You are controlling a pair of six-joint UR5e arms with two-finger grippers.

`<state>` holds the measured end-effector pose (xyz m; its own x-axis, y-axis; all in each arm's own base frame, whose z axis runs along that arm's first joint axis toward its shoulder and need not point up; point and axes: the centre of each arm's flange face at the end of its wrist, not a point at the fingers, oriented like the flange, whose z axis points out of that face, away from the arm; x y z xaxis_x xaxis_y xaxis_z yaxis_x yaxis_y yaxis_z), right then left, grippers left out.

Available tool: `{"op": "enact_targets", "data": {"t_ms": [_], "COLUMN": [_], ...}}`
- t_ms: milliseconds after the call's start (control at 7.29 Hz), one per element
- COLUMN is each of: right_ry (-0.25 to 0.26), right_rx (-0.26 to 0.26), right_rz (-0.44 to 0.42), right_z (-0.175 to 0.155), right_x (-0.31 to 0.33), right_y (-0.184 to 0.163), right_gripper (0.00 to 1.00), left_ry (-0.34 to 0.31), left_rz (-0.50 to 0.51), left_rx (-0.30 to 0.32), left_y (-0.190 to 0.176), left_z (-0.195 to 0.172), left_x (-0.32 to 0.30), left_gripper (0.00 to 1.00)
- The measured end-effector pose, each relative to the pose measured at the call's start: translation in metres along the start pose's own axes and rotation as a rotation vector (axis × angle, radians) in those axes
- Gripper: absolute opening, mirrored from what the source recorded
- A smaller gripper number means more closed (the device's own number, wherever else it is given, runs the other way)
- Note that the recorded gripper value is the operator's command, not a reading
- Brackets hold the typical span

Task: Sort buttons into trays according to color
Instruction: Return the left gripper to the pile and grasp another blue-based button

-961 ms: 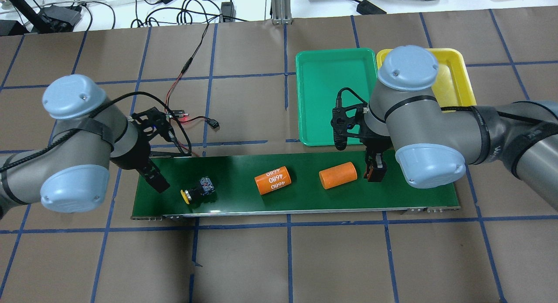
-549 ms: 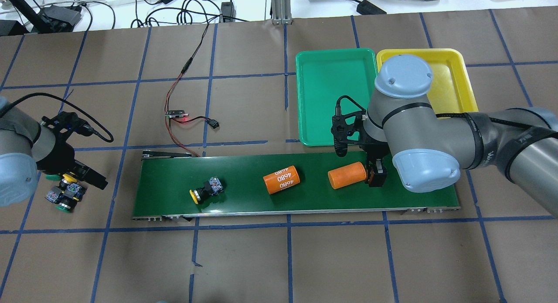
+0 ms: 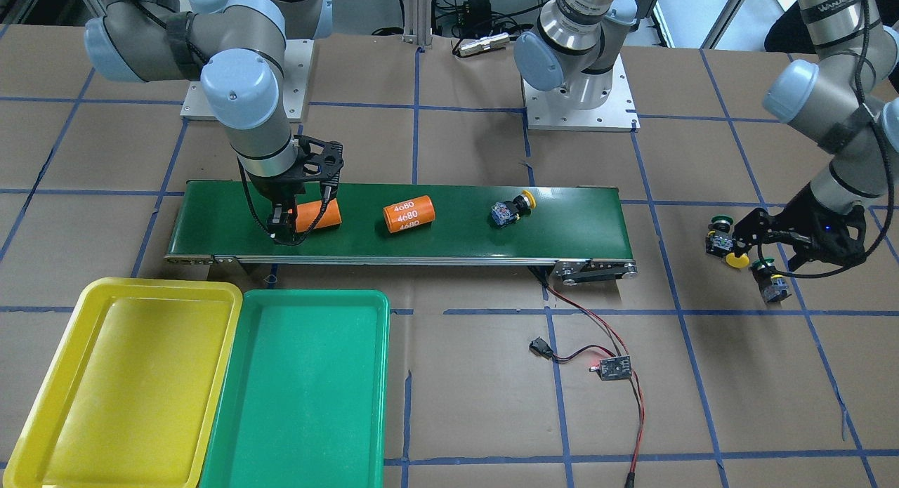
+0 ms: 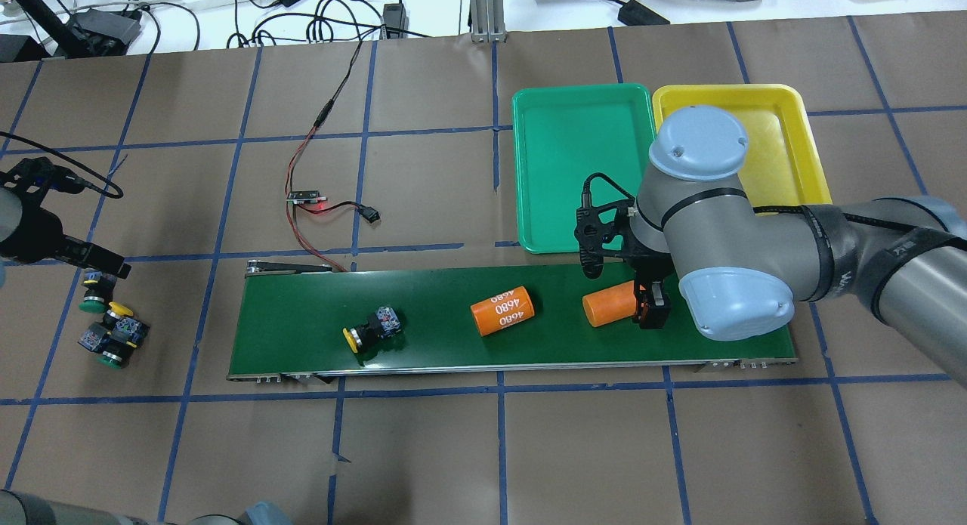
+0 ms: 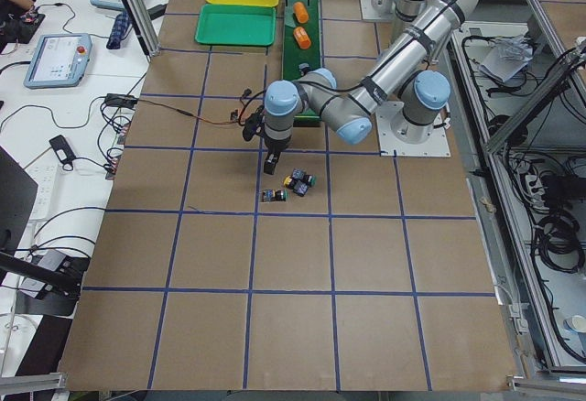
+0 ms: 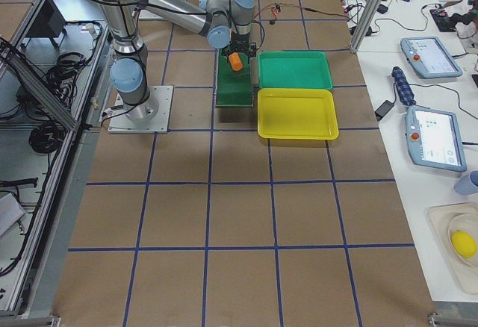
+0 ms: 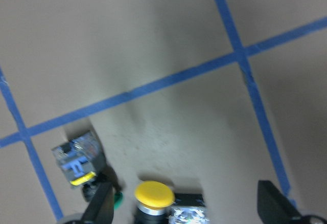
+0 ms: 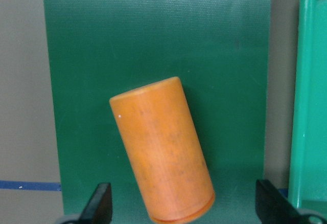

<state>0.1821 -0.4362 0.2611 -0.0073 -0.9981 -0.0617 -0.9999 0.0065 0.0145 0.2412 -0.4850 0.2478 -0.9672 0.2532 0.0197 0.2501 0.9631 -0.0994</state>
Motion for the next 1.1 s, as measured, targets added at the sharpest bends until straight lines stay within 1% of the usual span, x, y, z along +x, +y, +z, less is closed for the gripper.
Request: {"op": "enact_targets", "data": {"t_ms": [137,275,412,549,686,824,961,1098], "right_ry": [-0.008,-0.014,-0.020,-0.032,-0.044,-0.047,-0.044,-0.042], "right_rx": [-0.002,-0.003,-0.003,0.000,0.003,0.007,0.008,0.009], "right_rz": [-0.001,0.001,0.009,0.022,0.034,0.042,0.046,0.048], "right_z": [0.003,0.006,0.009,0.013,0.017,0.019,0.019,0.019], "right_x": [-0.002,-0.004,-0.004,-0.005,-0.007,-0.008,-0.007,-0.007], "right_y": [0.000,0.002,0.005,0.010,0.015,0.016,0.017,0.017], "right_gripper": [1.00,1.00,1.00,1.00,1.00,1.00,1.00,1.00], "left_ry": [0.015,0.017,0.016,0.015,0.015,0.013,0.012,0.009], "left_rz": [-0.035,-0.057,-0.071,-0.079,-0.084,-0.090,-0.096,-0.096], "left_rx": [0.011,0.018,0.022,0.023,0.023,0.024,0.023,0.024], "left_y": [0.007,0.011,0.012,0.012,0.012,0.014,0.017,0.018], "left_z": [0.012,0.023,0.037,0.051,0.063,0.071,0.076,0.076], "left_x": [-0.019,-0.030,-0.037,-0.043,-0.047,-0.052,-0.055,-0.057], "left_gripper": [1.00,0.95,0.93,0.83,0.48,0.28,0.23,0.22]}}
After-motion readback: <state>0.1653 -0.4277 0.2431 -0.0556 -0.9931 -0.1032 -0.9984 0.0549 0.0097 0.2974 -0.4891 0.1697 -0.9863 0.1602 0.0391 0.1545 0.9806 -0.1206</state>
